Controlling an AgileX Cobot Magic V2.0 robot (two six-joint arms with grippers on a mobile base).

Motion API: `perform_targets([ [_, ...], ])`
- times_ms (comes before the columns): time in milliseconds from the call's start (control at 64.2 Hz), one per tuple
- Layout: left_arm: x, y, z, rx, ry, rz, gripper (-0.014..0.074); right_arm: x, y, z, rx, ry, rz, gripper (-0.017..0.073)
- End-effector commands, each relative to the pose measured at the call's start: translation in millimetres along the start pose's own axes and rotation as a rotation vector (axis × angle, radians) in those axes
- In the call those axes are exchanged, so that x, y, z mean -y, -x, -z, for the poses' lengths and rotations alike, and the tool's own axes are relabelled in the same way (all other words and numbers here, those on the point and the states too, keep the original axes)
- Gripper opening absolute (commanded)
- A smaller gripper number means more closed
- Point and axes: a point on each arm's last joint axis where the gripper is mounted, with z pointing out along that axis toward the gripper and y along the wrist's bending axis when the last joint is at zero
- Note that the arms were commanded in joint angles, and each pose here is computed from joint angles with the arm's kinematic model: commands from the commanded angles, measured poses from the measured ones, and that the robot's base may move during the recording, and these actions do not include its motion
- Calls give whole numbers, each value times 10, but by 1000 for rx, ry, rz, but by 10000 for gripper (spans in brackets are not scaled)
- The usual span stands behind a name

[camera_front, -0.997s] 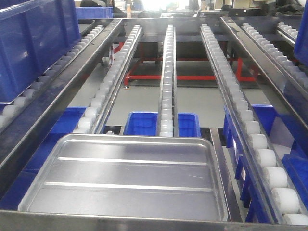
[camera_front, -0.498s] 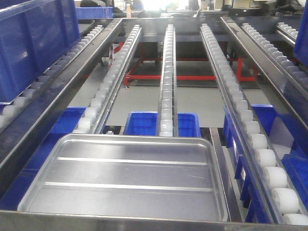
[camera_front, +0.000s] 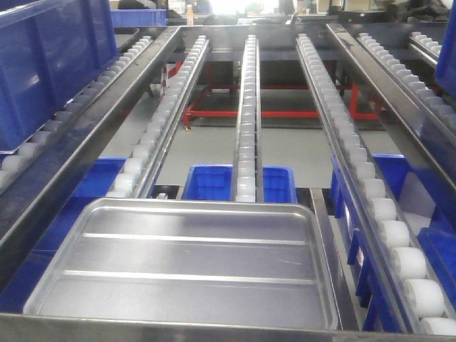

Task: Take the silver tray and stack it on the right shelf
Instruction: 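Raise both arms and move the grippers above the silver tray, then lower both grippers onto the tray's two short edges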

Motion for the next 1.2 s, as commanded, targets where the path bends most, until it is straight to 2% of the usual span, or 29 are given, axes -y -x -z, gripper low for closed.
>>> perform_targets([
  [0, 61, 470, -32, 67, -15, -29, -93, -42, 548, 52, 211, 11, 3, 55],
  [125, 118, 827, -191, -107, -13, -23, -93, -82, 913, -31, 158, 29, -2, 55],
  [265, 221, 1053, -493, -286, -60, 40, -90, -122, 983, -281, 4, 64, -10, 62],
  [311, 257, 1070, -605, -339, -81, 22, -90, -134, 961, -364, -50, 72, -11, 73],
  [358, 307, 1061, -724, -393, -119, -29, -78, -148, 945, -419, -93, 84, -11, 113],
  [421, 379, 1017, -856, -458, -164, -63, -7, -178, 938, -478, -142, 111, -15, 209],
  [498, 480, 969, -978, -524, -216, -44, 167, -233, 942, -538, -198, 159, -36, 365],
  [545, 542, 917, -1049, -567, -244, -37, 263, -279, 945, -573, -239, 196, -62, 430],
  [607, 605, 854, -1133, -611, -267, -43, 342, -366, 937, -625, -319, 259, -108, 484],
  [716, 712, 780, -1265, -675, -303, -66, 350, -577, 875, -730, -462, 387, -195, 513],
  [748, 768, 763, -1295, -705, -325, -56, 350, -667, 829, -769, -505, 432, -217, 512],
  [779, 856, 740, -1314, -742, -363, -57, 350, -729, 792, -795, -531, 461, -225, 512],
  [903, 1221, 642, -1346, -820, -513, -118, 350, -1056, 584, -927, -621, 577, -205, 510],
  [950, 1327, 587, -1357, -830, -553, -156, 350, -1176, 502, -974, -639, 606, -196, 510],
  [981, 1367, 540, -1375, -837, -560, -182, 350, -1240, 457, -1000, -644, 620, -189, 510],
  [1075, 1409, 412, -1426, -906, -556, -189, 350, -1385, 334, -1134, -678, 611, -194, 510],
  [1121, 1391, 334, -1466, -966, -523, -179, 350, -1454, 316, -1180, -734, 614, -191, 510],
  [1184, 1328, 199, -1558, -1075, -447, -169, 350, -1593, 332, -1279, -854, 631, -153, 510],
])
